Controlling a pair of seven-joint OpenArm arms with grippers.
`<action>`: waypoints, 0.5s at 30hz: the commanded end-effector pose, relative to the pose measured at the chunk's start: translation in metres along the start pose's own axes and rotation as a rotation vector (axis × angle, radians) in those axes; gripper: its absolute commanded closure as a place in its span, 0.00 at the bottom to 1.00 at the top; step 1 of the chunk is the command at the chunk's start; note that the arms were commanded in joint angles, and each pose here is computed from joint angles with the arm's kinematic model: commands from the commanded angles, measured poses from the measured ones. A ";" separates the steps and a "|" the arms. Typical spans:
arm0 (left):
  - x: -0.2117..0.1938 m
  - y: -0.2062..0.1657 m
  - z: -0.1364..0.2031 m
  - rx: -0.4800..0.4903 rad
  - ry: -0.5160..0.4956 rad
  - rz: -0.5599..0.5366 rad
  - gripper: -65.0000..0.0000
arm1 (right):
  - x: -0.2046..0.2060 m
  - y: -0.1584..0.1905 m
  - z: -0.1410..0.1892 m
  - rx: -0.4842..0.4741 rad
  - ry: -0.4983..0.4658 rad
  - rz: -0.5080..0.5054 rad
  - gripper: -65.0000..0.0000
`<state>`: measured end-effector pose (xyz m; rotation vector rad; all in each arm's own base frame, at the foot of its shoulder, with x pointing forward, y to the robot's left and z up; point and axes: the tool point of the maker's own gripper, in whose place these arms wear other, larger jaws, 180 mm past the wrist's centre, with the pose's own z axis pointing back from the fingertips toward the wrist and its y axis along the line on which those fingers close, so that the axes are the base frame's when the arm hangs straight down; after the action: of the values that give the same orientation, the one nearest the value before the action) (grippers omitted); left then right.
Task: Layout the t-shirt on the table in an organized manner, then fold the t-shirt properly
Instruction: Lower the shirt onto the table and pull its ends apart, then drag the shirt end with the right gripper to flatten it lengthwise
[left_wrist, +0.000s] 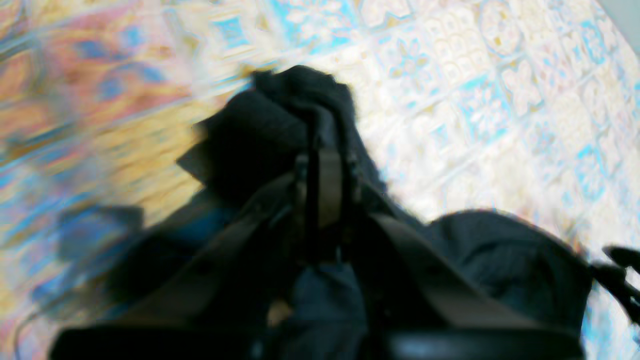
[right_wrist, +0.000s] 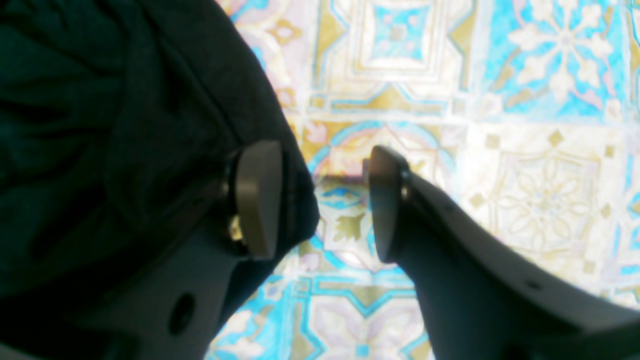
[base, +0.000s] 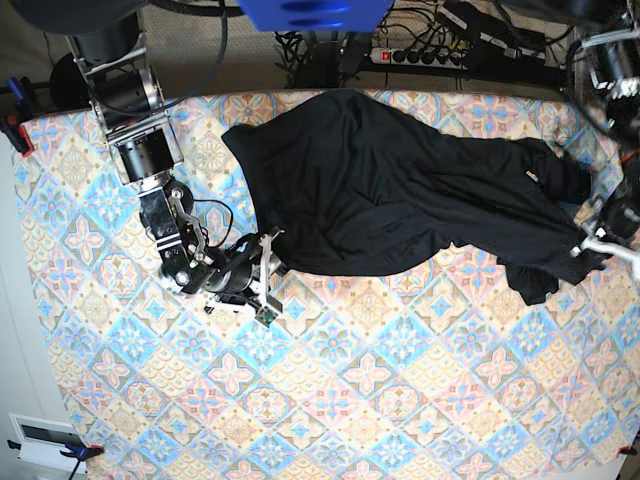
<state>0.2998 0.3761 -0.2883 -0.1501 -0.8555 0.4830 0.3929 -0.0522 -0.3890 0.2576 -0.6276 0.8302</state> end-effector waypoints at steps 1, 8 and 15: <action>0.012 0.009 0.013 0.017 -0.031 -0.020 1.00 | 0.022 -0.009 0.008 -0.015 -0.058 0.012 0.58; -0.033 0.081 0.052 0.201 0.091 -0.040 1.00 | 0.029 0.010 0.000 0.023 -0.064 0.036 0.58; -0.053 0.101 0.060 0.286 0.177 -0.091 1.00 | 0.037 0.053 -0.016 0.102 -0.048 0.118 0.58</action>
<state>0.1843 0.4299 -0.3294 0.0785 -0.5848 0.5113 0.3646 0.0013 -0.4022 0.3168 -0.5773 0.9675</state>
